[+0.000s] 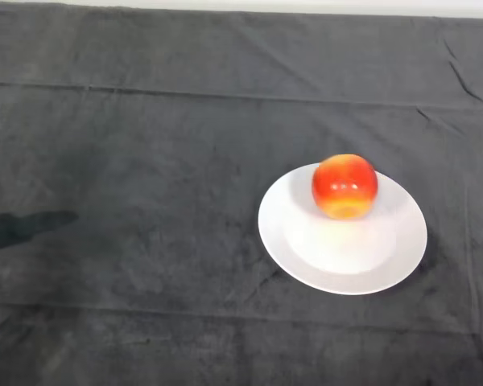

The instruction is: Move the apple to the plate

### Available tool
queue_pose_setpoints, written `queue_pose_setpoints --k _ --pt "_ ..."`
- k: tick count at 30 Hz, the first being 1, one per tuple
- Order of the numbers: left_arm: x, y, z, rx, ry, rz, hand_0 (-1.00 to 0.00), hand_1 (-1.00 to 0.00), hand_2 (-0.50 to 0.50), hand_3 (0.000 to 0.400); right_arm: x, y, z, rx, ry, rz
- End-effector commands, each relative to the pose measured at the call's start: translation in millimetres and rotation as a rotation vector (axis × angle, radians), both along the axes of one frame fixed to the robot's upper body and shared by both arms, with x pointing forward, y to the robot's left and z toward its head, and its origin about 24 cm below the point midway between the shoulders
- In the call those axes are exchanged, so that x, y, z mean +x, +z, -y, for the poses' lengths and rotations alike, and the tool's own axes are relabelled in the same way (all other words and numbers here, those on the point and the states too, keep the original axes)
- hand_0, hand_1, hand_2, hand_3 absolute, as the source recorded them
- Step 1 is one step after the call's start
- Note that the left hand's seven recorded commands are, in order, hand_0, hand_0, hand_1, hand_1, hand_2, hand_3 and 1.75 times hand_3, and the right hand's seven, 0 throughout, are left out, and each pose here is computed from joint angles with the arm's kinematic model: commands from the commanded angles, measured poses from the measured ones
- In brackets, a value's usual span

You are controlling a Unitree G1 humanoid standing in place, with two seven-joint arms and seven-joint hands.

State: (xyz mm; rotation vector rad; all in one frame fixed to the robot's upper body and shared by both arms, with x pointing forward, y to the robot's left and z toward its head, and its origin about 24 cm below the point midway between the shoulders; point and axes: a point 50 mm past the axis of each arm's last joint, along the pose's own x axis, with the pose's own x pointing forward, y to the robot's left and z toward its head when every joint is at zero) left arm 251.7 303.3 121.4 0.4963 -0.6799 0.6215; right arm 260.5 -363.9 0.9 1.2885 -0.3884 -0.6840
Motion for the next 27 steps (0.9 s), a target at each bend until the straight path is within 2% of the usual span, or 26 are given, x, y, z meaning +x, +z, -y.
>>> queue_pose_setpoints --k 1,12,27 --pt "-9.4 -0.4 -19 0.005 0.073 0.001 0.00 0.00 0.00 0.000 -4.3 5.2 8.6 -0.017 -0.0324 0.019" --pt "-14.9 -6.9 -40 -0.056 0.188 0.028 0.00 0.00 0.00 0.000 -4.3 5.2 8.7 -0.016 -0.0326 0.019" --pt "-14.6 -14.1 -46 -0.079 0.223 0.038 0.00 0.00 0.00 0.000 -4.3 5.1 8.7 -0.016 -0.0329 0.019"
